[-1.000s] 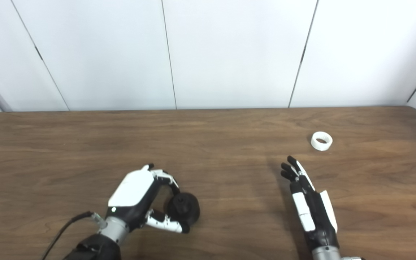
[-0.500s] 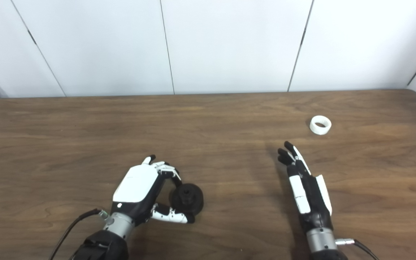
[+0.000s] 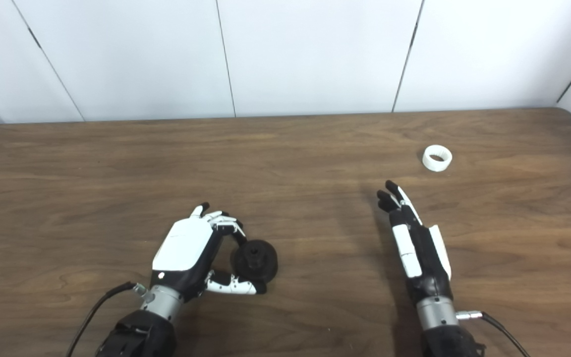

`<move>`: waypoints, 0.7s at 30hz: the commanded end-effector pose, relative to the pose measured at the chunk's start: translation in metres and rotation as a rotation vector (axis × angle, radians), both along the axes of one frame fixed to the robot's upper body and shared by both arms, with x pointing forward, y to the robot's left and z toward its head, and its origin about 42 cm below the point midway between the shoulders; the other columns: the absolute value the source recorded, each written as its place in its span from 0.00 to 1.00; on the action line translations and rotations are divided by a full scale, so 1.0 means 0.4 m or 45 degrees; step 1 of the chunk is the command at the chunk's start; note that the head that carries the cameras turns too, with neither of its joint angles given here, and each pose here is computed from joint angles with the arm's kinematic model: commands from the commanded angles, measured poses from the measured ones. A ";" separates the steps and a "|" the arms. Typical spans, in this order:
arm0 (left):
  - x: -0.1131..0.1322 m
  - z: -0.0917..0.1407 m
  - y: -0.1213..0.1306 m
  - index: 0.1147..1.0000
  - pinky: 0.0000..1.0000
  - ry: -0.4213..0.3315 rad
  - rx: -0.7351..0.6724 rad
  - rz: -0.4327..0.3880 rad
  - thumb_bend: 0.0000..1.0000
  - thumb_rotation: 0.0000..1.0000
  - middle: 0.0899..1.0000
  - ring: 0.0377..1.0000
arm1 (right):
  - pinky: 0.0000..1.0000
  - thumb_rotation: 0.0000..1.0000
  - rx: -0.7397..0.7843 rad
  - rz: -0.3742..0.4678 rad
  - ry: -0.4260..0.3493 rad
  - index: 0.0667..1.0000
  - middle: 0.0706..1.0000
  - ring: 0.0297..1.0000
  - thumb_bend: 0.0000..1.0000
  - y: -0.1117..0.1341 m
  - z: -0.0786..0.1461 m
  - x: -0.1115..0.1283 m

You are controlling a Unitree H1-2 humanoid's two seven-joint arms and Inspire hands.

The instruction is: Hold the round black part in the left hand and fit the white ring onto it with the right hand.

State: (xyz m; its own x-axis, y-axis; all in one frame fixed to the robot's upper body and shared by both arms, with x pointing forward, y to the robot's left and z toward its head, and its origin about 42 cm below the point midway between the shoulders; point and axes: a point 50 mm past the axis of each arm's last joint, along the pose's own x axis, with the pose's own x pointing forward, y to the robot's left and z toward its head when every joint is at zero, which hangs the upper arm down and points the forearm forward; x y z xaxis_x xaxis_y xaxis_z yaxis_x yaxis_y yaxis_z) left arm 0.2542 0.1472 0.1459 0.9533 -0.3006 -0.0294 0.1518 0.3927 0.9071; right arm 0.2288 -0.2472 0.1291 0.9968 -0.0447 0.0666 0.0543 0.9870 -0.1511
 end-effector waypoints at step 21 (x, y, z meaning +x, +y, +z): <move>0.002 -0.013 0.015 0.41 1.00 0.061 0.027 0.008 0.52 0.05 0.73 0.86 | 0.84 0.76 -0.509 -0.193 -0.169 0.85 0.86 0.87 0.50 -0.154 0.231 0.055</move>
State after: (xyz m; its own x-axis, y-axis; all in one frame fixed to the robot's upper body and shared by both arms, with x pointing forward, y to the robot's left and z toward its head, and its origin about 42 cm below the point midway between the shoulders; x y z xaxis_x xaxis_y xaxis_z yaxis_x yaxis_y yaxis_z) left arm 0.2552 0.1502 0.1458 0.9554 -0.2928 -0.0378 0.1569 0.3952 0.9051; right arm 0.2462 -0.3034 0.2028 0.9757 -0.1393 0.1694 0.2044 0.8577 -0.4718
